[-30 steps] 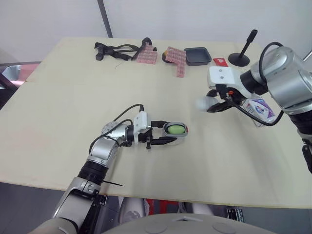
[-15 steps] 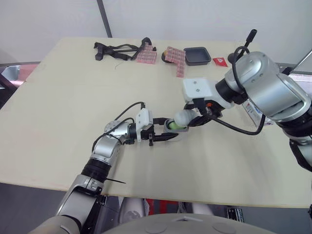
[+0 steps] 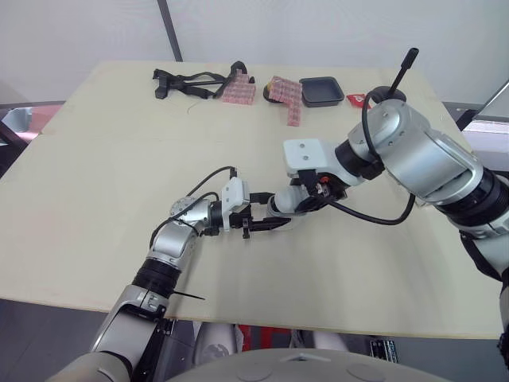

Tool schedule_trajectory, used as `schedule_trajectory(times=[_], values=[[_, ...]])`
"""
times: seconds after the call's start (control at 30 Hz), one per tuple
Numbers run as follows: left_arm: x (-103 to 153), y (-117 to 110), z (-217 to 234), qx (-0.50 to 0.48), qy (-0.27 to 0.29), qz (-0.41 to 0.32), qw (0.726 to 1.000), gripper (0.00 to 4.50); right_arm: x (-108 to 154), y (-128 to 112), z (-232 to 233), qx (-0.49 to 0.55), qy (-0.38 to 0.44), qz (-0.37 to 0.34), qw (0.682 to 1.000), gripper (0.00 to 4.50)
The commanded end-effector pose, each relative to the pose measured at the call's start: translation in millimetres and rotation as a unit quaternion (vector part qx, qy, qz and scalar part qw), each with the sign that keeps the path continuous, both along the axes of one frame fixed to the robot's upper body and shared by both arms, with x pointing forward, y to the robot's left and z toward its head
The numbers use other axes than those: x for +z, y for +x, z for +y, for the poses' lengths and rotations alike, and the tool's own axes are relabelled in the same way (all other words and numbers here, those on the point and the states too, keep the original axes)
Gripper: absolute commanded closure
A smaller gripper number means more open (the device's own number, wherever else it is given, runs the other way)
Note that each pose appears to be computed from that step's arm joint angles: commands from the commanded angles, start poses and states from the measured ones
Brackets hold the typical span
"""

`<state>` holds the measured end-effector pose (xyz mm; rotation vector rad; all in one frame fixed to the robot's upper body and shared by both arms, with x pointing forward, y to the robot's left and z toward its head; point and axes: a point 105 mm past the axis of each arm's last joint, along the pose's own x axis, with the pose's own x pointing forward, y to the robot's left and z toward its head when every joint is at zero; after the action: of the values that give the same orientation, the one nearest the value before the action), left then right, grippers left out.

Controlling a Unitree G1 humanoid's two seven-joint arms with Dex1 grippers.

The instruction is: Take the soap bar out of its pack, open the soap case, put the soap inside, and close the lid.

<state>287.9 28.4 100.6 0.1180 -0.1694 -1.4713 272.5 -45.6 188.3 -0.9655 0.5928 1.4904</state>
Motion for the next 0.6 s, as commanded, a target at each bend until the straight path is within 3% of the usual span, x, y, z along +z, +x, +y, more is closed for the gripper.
schedule_trajectory(times=[0.03,0.6], values=[[4.7,0.8,1.2,0.003,-0.003,-0.014,1.0,2.61,7.6,0.6,7.0,0.007,0.011,-0.015,1.0,2.56],[5.5,0.4,2.5,0.006,-0.004,-0.017,1.0,2.61,-2.2,1.1,13.6,0.003,0.004,-0.008,1.0,2.56]])
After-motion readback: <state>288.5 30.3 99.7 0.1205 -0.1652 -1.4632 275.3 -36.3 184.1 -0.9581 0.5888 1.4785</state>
